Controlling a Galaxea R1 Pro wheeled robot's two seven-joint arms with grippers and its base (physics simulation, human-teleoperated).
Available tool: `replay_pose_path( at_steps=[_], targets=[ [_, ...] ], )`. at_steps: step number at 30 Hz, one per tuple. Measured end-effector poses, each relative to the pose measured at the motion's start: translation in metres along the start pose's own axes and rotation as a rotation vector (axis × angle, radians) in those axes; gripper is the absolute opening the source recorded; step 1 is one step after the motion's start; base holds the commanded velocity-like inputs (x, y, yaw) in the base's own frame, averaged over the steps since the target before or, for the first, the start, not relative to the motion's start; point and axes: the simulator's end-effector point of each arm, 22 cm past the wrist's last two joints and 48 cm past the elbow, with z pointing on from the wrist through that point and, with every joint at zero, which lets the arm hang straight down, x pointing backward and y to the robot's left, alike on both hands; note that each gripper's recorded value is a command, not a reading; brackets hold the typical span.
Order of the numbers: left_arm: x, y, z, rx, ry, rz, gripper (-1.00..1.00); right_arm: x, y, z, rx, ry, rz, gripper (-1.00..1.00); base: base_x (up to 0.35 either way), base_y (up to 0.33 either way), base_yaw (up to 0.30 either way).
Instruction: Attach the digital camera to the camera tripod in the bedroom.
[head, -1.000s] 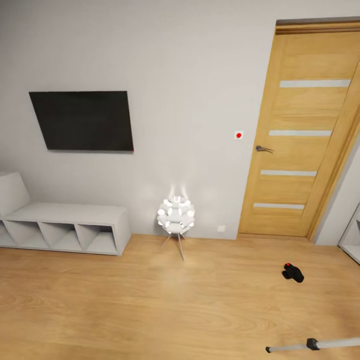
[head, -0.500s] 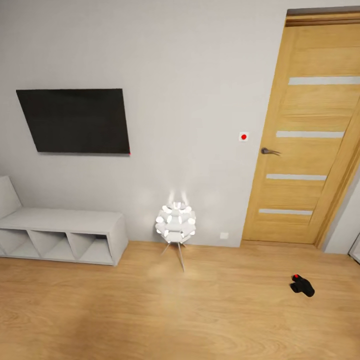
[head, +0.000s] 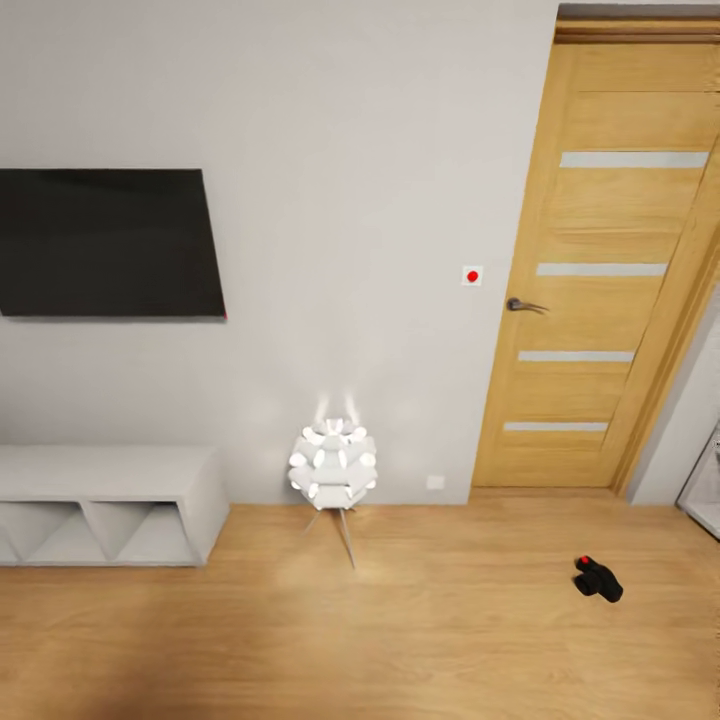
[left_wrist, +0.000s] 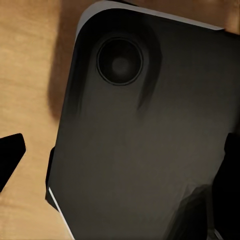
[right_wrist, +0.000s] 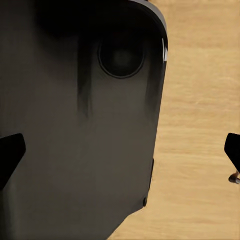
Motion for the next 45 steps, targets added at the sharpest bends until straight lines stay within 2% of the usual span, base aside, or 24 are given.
replay_pose_path(
  at_steps=[26,39,45],
  targets=[
    [-0.0007,0.0003,0.0,-0.001,-0.004,-0.001,1.0,-0.0002,0.0004,0.0,-0.001,0.0,-0.01,1.0,0.259,0.251,-0.241],
    [-0.002,0.0015,0.0001,-0.002,-0.005,0.0,1.0,-0.0003,0.0003,0.0001,-0.001,0.0,-0.01,1.0,0.026,0.029,-0.242],
    [-0.0008,-0.0001,0.0,0.001,-0.003,0.002,1.0,-0.0001,0.0002,0.0,0.0,0.0,-0.01,1.0,0.232,0.018,-0.242]
  ],
)
